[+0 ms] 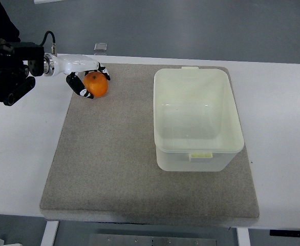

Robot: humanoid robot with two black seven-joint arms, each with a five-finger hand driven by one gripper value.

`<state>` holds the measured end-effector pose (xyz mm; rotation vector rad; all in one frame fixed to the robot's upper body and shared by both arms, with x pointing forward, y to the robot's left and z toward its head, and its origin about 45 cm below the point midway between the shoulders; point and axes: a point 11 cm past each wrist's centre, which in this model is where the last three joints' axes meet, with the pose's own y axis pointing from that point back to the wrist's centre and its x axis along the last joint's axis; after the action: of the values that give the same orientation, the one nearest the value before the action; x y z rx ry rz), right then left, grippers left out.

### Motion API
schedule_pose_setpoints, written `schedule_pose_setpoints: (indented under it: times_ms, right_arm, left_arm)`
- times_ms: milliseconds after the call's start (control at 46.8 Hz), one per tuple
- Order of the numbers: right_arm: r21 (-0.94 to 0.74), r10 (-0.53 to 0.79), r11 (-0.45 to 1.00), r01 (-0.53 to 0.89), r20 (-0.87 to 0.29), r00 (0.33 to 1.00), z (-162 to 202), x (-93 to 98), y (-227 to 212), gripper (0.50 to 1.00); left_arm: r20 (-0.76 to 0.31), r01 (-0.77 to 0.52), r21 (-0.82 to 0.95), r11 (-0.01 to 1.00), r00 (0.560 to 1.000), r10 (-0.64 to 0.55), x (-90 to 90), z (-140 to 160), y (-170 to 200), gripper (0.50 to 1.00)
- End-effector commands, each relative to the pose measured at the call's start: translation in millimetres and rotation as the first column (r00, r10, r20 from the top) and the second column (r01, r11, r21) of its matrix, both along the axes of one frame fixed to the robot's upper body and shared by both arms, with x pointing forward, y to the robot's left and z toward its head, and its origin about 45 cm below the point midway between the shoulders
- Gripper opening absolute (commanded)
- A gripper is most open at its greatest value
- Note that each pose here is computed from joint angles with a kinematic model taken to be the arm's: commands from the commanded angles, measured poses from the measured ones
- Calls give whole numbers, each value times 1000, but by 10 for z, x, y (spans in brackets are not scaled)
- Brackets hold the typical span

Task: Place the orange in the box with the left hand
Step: 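Close the left hand fingers around the orange, then lift the orange with the left hand and carry it over the box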

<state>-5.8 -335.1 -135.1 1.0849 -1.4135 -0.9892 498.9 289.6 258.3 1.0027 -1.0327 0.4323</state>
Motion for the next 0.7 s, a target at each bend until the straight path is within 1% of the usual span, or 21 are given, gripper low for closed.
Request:
schedule_pose_setpoints:
  times_ms: [0, 171, 320, 491, 684]
  right_arm:
    - [0, 0, 1000, 0, 0, 1000, 0, 0, 0, 944]
    - [0, 0, 1000, 0, 0, 1000, 0, 0, 0, 944]
    - [0, 0, 1000, 0, 0, 1000, 0, 0, 0, 944]
    - [0, 0, 1000, 0, 0, 1000, 0, 0, 0, 944]
    - [0, 0, 1000, 0, 0, 1000, 0, 0, 0, 944]
  left_arm:
    - [16, 4, -1, 1000, 1000, -4, 36, 93, -25, 500]
    - [49, 12, -4, 1000, 999, -12, 100, 274, -74, 500]
    - [89, 25, -16, 1000, 996, -23, 178, 527, -168, 500]
    - [94, 59, -27, 998, 994, -56, 192, 571, -352, 500]
    - [130, 98, -38, 994, 987, -93, 235, 766, -563, 500]
